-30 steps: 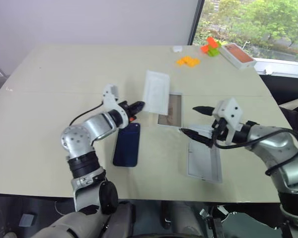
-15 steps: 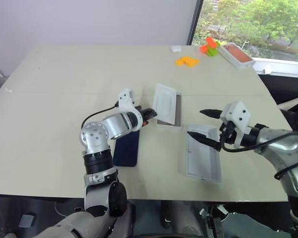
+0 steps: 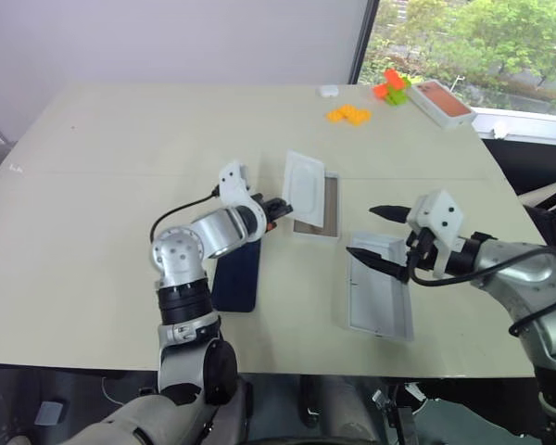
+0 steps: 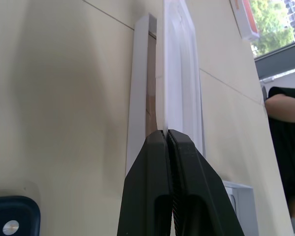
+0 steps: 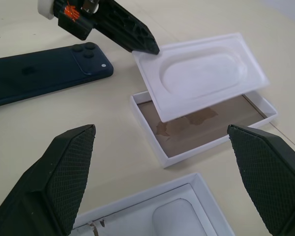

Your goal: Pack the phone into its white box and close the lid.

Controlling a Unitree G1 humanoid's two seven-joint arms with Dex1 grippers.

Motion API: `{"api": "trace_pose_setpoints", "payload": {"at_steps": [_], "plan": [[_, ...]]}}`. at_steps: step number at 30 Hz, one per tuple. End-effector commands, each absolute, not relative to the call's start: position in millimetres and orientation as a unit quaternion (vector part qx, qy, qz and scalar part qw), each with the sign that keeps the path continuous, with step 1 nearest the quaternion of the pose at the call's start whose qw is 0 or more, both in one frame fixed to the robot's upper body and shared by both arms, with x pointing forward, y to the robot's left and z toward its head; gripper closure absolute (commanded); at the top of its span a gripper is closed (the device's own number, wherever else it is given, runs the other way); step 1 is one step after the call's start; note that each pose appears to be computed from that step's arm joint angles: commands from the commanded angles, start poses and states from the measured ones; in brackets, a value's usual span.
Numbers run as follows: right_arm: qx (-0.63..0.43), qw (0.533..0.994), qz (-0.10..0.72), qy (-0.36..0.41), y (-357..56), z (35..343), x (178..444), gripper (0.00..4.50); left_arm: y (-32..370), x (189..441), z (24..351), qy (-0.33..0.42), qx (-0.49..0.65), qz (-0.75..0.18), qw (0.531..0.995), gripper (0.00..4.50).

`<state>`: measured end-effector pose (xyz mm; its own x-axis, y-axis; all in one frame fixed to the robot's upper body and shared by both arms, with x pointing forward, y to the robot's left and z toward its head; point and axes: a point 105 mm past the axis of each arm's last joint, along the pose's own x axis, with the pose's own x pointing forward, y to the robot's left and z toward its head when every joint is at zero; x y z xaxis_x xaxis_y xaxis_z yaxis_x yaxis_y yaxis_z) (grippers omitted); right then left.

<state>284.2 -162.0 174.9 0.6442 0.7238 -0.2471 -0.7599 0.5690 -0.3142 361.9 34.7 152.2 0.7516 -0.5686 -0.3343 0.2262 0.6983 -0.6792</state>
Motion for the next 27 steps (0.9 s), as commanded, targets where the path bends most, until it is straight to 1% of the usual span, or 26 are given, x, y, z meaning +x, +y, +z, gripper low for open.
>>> {"api": "trace_pose_setpoints", "payload": {"at_steps": [1,15,21,27], "plan": [[-0.206,0.88,0.428,0.019,-155,184,281,0.0,7,357,171,0.256,-0.323,-0.267,0.871,4.48],[-0.196,0.891,0.409,0.023,-160,183,284,0.0,-3,358,163,0.275,-0.319,-0.268,0.867,4.48],[-0.194,0.901,0.385,0.043,-171,173,289,0.0,-6,356,161,0.28,-0.315,-0.27,0.866,4.48],[-0.193,0.902,0.382,0.046,-172,170,289,0.0,-9,356,159,0.285,-0.318,-0.272,0.862,4.48]]}}
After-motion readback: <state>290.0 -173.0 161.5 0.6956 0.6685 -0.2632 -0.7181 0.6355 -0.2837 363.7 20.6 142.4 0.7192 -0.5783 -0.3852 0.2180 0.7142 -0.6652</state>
